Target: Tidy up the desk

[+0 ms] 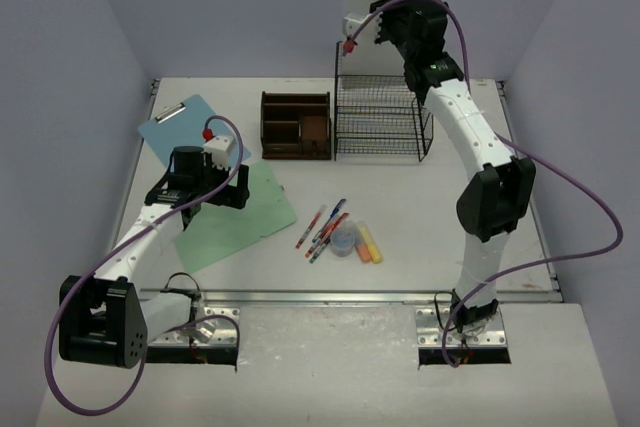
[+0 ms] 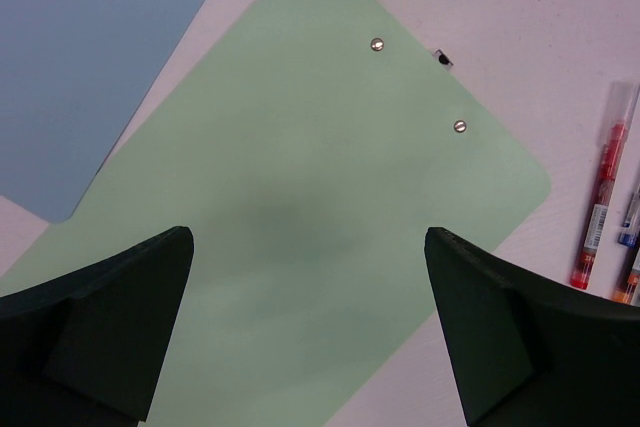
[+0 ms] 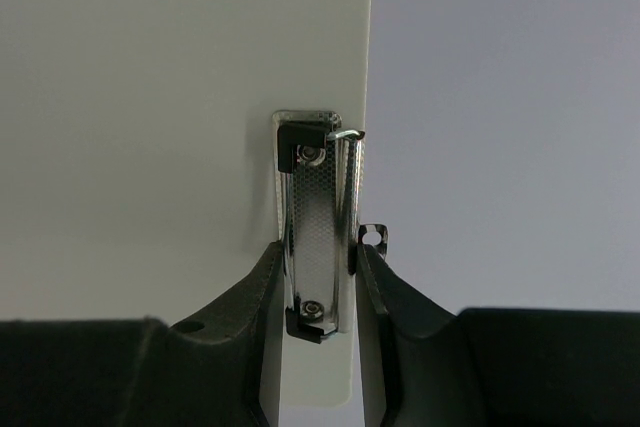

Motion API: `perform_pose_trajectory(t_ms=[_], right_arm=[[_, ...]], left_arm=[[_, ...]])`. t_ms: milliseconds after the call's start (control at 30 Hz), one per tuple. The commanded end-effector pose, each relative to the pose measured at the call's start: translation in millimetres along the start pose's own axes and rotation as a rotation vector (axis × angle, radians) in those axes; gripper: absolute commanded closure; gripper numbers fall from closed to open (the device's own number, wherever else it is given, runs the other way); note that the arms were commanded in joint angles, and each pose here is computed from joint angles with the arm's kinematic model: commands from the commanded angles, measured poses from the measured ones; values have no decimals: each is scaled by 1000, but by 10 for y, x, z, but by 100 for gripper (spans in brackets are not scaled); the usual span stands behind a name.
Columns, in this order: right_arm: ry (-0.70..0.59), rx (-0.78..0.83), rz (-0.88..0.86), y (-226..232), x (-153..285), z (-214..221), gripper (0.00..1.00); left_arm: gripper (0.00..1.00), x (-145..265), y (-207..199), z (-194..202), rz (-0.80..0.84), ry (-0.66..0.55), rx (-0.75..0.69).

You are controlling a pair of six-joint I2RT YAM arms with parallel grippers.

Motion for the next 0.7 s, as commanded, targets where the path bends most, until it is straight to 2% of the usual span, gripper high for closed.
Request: perform_pose_trajectory(t_ms=[0, 433, 533, 667], right_arm=[[7, 3, -42, 48, -103, 124, 100], [-9, -79, -204, 651, -425, 265, 100], [-6, -95, -233, 820, -475, 272, 80], [17, -95, -203, 903, -538, 287, 26]], left_arm=[[0, 65, -45, -208, 20, -94, -12], [0, 69, -48, -208, 23, -97, -14], [0, 67, -45, -213, 22, -99, -15], [0, 62, -44, -208, 20, -94, -13]])
Point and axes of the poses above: each gripper's point midway between its finger pads, its own x axis back along the fingers, its own y axis along the line the jaws close on, z = x × y, the point moved 10 cm from there along x, back along the fingers, and after that the axes turned 7 degrees about x, right-handed, at the moved point
